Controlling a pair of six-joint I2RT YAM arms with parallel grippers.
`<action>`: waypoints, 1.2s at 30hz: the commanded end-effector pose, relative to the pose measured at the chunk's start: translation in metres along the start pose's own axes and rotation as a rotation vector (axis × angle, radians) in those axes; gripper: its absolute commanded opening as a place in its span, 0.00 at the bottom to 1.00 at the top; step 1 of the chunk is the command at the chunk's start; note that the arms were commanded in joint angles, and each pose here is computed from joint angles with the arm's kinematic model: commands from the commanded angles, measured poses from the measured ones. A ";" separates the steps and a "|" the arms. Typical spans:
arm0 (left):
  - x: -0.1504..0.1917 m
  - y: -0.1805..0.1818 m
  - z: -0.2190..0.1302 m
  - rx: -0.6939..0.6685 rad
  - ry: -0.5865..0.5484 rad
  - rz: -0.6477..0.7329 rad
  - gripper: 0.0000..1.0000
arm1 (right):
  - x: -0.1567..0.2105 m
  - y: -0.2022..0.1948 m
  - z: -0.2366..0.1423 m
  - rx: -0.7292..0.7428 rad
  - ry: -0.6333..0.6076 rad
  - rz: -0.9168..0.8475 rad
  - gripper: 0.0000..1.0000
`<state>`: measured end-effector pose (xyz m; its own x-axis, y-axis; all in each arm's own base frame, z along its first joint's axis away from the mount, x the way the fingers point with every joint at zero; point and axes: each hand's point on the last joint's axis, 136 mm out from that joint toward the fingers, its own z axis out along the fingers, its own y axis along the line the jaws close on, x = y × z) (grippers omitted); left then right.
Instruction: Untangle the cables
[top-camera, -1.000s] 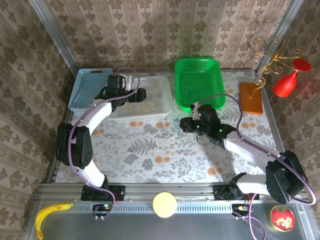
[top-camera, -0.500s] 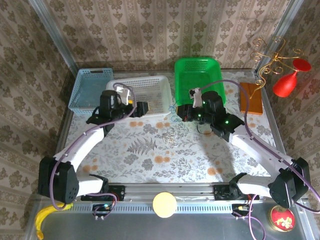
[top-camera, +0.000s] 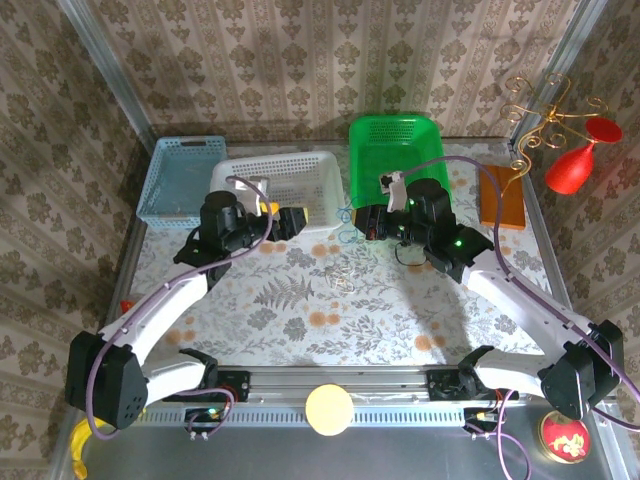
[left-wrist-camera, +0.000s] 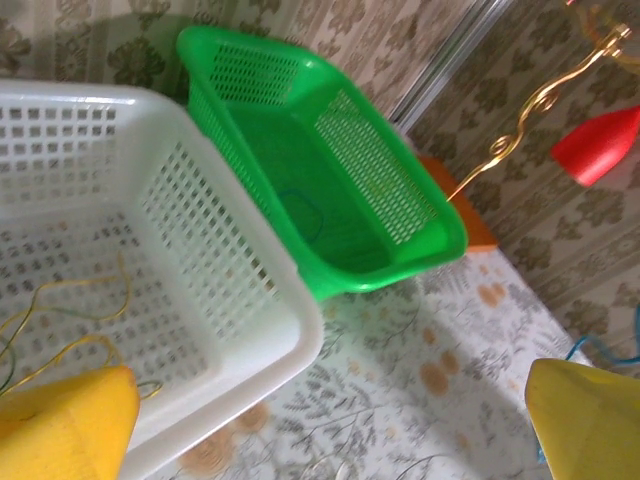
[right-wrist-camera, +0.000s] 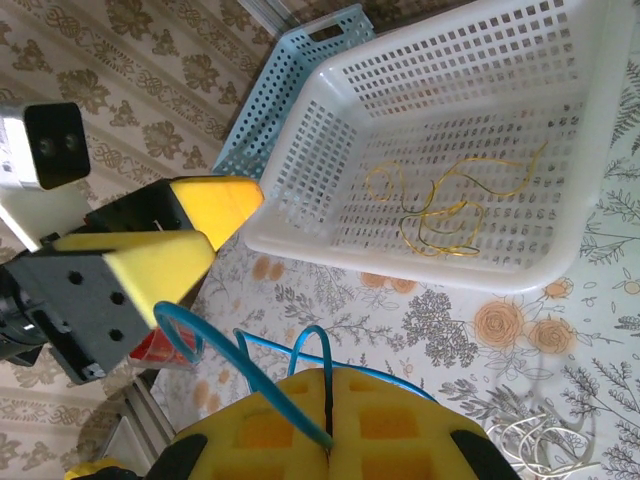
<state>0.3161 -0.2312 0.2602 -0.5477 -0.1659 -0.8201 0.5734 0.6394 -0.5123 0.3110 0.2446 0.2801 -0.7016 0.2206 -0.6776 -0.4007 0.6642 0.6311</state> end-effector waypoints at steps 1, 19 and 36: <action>-0.021 -0.021 0.000 0.101 -0.063 -0.077 1.00 | -0.012 0.016 -0.010 -0.050 -0.035 0.002 0.00; 0.025 -0.047 0.030 0.129 0.046 -0.006 1.00 | -0.029 0.016 -0.013 -0.038 -0.073 -0.007 0.00; 0.038 -0.024 0.033 0.001 0.098 0.040 1.00 | -0.086 -0.094 -0.009 0.325 -0.190 0.046 0.00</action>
<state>0.3000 -0.2791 0.2246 -0.6126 -0.0824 -0.7861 0.5842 0.6228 -0.5205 0.3907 0.1723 0.2865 -0.6040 0.3740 -0.7038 -0.1927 0.7883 0.5843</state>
